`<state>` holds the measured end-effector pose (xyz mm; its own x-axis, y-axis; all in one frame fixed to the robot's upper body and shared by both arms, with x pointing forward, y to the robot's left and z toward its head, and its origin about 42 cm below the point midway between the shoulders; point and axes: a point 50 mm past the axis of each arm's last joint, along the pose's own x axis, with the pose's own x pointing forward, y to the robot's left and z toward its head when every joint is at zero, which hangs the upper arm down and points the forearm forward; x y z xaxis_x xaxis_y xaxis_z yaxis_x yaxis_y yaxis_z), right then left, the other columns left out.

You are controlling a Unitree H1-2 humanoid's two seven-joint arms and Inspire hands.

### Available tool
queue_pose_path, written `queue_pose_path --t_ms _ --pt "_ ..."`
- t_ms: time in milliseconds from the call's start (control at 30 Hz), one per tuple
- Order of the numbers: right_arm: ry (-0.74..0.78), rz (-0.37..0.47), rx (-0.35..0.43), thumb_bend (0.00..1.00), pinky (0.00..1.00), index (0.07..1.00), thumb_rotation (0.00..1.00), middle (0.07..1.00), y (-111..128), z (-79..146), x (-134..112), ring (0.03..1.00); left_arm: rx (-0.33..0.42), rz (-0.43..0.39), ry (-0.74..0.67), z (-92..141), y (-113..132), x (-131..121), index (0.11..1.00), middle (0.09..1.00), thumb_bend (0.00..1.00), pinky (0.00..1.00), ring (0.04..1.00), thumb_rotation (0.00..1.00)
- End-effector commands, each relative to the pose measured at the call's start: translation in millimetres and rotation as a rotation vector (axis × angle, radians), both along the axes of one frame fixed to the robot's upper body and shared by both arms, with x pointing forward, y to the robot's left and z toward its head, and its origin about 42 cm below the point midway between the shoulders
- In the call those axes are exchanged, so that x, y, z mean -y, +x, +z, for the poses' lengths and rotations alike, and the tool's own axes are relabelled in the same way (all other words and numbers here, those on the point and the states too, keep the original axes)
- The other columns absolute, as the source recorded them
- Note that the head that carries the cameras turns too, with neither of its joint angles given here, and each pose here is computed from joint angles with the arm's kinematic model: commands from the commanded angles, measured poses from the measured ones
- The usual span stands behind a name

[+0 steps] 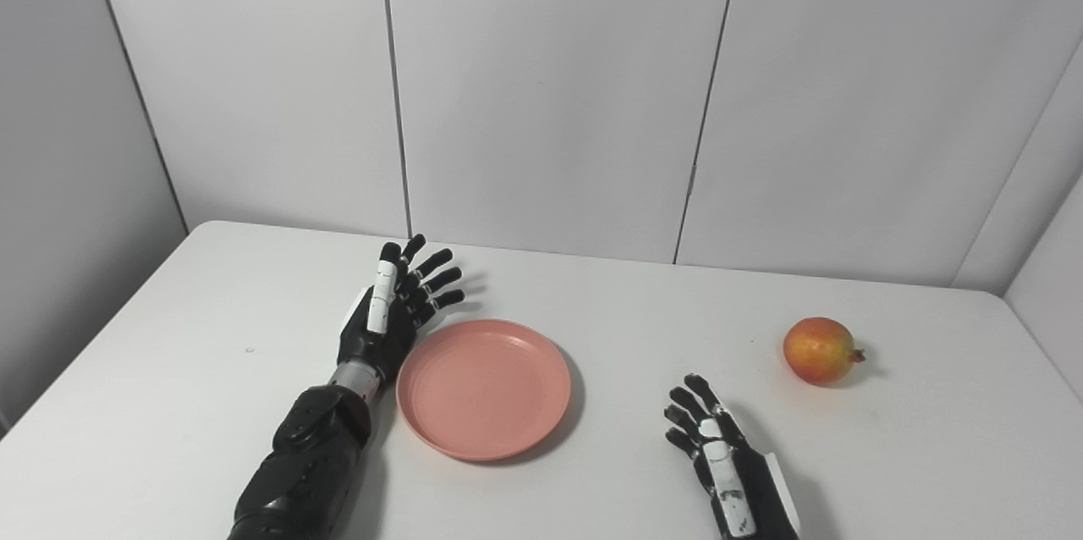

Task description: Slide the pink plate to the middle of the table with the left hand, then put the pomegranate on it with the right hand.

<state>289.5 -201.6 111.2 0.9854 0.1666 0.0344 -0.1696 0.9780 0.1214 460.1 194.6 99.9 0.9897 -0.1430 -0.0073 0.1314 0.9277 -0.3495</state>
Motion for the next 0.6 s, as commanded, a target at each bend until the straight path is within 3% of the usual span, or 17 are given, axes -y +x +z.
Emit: queue_pose_path --t_ms 0,567 --pt "0.003 0.015 0.016 0.9 0.87 0.892 0.86 0.876 2 6 -6 0.868 -0.112 -0.016 -0.011 -37 -25 14 0.961 0.875 0.95 0.72 0.82 0.85" --pt "-0.004 0.019 0.023 0.89 0.86 0.903 0.87 0.88 5 7 -10 0.869 -0.136 -0.077 -0.029 -37 -34 36 0.956 0.876 0.96 0.71 0.828 0.82"
